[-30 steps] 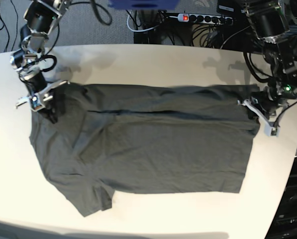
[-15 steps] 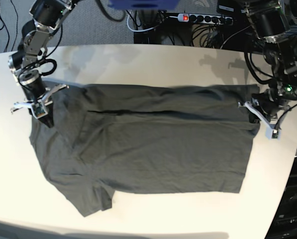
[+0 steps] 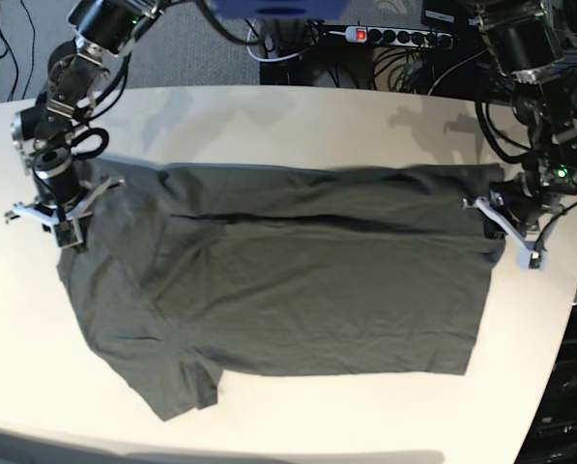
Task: Fold the T-shirt properly
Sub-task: 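Hold the shoulder edge with both grippers and drag it toward the robot, then pull both grippers further back, sliding the shirt across the table, then hold the shoulder edge with both grippers, stretching it taut along the table edge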
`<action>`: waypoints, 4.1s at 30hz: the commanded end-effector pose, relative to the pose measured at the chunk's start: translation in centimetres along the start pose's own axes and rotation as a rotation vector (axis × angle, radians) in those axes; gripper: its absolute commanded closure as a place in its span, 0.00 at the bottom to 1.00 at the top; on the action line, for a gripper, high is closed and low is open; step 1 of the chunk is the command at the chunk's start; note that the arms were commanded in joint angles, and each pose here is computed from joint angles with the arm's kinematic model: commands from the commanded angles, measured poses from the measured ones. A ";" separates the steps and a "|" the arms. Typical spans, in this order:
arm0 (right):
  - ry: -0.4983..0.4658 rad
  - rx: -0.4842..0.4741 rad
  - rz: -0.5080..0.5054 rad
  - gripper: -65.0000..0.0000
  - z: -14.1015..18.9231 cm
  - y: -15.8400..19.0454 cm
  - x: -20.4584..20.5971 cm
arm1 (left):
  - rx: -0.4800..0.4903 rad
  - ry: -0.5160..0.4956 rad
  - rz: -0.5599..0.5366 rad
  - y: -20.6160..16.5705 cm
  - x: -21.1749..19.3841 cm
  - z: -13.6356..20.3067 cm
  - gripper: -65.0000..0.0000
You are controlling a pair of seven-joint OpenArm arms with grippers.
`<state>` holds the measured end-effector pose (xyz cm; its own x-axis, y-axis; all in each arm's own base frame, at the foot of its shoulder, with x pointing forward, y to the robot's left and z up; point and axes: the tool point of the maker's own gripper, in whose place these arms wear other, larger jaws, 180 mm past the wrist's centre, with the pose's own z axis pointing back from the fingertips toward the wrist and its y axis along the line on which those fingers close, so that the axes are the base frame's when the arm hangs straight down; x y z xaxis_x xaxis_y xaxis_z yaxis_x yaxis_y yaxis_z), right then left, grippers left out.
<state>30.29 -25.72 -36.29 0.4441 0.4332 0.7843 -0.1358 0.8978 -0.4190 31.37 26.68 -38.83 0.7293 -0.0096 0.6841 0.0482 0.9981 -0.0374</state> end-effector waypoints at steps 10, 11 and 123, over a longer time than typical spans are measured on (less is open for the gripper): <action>0.034 -0.001 -0.091 0.99 0.1 1.0 0.1 | 0.004 -0.048 -0.008 0.3 1.6 0.4 0.96; 0.045 -0.001 -0.101 0.99 0.0 0.9 0.0 | 0.004 -0.048 -0.008 0.3 1.6 0.4 0.96; 0.288 -0.009 -0.369 0.99 10.0 3.6 -15.8 | 0.056 0.338 -0.047 3.1 -16.0 6.3 0.96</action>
<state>16.15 -27.97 -43.86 0.5842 0.0195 0.8113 0.1004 0.9903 -0.0961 18.79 29.05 -43.60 0.8376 -0.0345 0.5452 0.0561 0.9982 -0.0229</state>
